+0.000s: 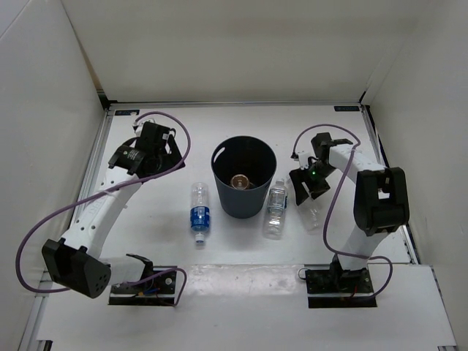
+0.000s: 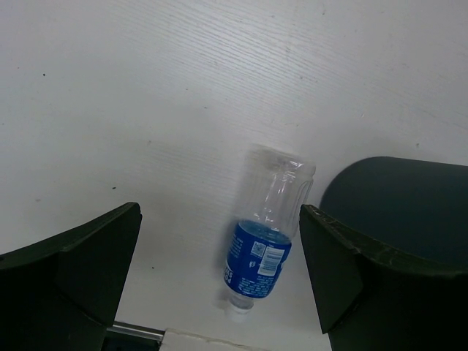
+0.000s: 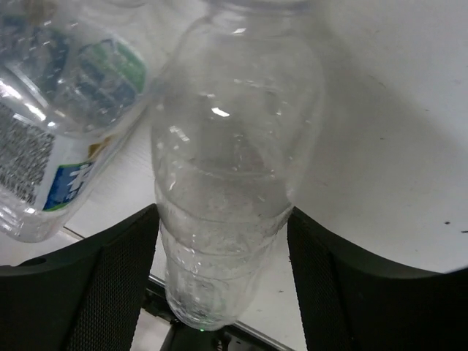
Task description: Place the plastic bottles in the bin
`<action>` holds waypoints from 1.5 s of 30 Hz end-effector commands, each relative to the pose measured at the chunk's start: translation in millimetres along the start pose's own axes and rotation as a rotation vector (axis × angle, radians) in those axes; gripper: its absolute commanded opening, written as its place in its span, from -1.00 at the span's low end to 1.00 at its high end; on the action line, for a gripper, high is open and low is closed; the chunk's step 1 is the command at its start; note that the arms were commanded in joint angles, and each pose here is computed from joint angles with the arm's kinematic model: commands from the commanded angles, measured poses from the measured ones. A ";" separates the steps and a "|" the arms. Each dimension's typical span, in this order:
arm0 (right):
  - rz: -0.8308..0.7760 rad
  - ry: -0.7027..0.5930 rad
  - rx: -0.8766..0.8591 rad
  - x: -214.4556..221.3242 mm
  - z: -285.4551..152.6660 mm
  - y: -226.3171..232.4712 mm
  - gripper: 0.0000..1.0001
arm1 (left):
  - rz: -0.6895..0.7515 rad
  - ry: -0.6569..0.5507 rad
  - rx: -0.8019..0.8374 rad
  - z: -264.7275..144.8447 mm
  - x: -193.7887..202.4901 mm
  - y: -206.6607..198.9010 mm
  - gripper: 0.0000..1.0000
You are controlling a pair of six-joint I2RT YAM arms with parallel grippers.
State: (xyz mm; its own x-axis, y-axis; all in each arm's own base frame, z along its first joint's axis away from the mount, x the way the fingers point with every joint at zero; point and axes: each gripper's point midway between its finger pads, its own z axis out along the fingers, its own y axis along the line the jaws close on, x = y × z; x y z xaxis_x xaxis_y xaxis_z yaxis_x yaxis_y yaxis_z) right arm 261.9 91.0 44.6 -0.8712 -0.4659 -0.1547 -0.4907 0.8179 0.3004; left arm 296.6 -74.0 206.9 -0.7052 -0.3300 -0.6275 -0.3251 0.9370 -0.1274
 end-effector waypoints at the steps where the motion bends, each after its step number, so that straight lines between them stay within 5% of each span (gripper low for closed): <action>1: 0.046 0.015 0.043 -6.3 -9.8 -5.2 0.46 | -0.009 -0.030 -0.010 -7.6 -1.2 8.8 1.00; 16: 0.044 0.232 0.078 11.6 -6.5 -1.7 0.32 | -0.016 -0.008 -0.012 -0.9 4.8 7.7 1.00; 21: 0.046 0.246 0.084 13.2 -5.7 -1.3 0.04 | -0.017 -0.009 -0.004 -1.5 3.7 5.5 1.00; 24: 0.055 0.244 0.077 13.5 -6.1 -1.3 -0.45 | -0.011 -0.010 -0.002 -1.0 3.1 4.7 1.00; 28: 0.096 0.222 0.056 11.4 -10.3 -2.2 -0.66 | -0.005 -0.006 -0.004 -0.7 3.1 5.1 1.00; 31: 0.116 0.152 0.097 -0.7 -26.9 -10.2 -0.66 | 0.000 -0.005 0.005 -1.5 1.6 2.8 1.00; 34: 0.149 0.015 0.131 -21.3 -57.6 -17.0 -1.00 | 0.000 -0.004 0.004 -1.2 2.0 3.0 1.00; 45: 0.237 -0.337 0.015 -40.2 -152.2 -27.4 -1.00 | 0.006 0.020 0.000 2.7 4.7 0.8 1.00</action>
State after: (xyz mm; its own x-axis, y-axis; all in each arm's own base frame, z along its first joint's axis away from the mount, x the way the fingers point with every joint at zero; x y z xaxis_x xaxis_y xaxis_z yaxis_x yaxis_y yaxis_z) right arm 313.7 36.0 156.8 -0.9332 -0.1743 -0.3142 -0.2605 0.9305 0.2577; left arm 292.0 -73.6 194.0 -0.7287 -0.3230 -0.6039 -0.3260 0.9391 -0.1088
